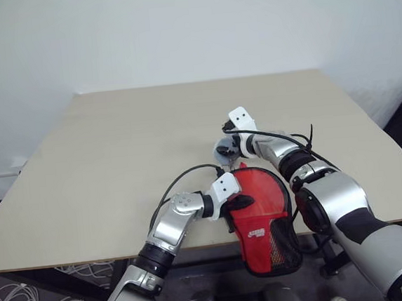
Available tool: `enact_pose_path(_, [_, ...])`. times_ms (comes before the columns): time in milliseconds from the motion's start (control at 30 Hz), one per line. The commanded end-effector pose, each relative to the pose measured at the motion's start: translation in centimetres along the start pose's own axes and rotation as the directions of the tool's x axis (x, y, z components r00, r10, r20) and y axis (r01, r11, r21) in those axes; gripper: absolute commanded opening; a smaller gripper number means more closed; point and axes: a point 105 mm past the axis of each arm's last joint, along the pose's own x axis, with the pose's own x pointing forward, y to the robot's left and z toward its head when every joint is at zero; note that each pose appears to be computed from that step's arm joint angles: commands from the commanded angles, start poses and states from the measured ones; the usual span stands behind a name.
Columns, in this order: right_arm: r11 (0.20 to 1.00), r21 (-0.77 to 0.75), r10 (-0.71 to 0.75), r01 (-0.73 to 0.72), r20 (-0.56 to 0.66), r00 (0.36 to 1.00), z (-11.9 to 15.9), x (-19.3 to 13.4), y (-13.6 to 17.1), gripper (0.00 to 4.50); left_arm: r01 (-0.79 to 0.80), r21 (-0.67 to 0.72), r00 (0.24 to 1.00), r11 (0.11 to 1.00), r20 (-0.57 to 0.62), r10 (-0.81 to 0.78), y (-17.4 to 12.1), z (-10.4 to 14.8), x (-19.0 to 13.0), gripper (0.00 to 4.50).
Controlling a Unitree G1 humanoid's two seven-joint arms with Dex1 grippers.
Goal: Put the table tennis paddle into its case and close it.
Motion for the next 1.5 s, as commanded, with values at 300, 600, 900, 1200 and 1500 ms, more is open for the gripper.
enact_pose_path(300, [1.000, -0.024, 0.006, -0.006, 0.027, 1.000, 2.0, -0.3, 0.0, 1.18, -0.006, 0.027, 1.000, 1.000, 0.007, 0.006, 0.7, 0.8, 0.1, 0.00])
enact_pose_path(600, [0.997, -0.028, -0.075, 0.078, 0.098, 0.992, 3.3, -0.7, -1.2, 0.02, 0.000, 0.033, 1.000, 0.999, 0.007, 0.000, 0.9, 0.9, 0.2, 0.00])
enact_pose_path(900, [0.970, 0.027, -0.245, 0.243, 0.103, 0.964, 2.3, -1.8, -4.7, 0.02, 0.010, 0.038, 1.000, 0.999, 0.006, -0.011, 0.9, 0.9, 0.4, 0.00])
enact_pose_path(1200, [0.931, 0.067, -0.363, 0.358, 0.081, 0.928, 0.8, -3.7, -8.3, 0.02, 0.017, 0.035, 1.000, 0.999, 0.005, -0.017, 0.8, 0.9, 0.6, 0.00])
enact_pose_path(1500, [0.930, 0.078, -0.363, 0.358, 0.068, 0.929, 0.1, -4.0, -8.7, 0.02, 0.036, 0.039, 0.999, 0.999, -0.001, -0.036, 0.5, 0.7, 0.9, 0.00])
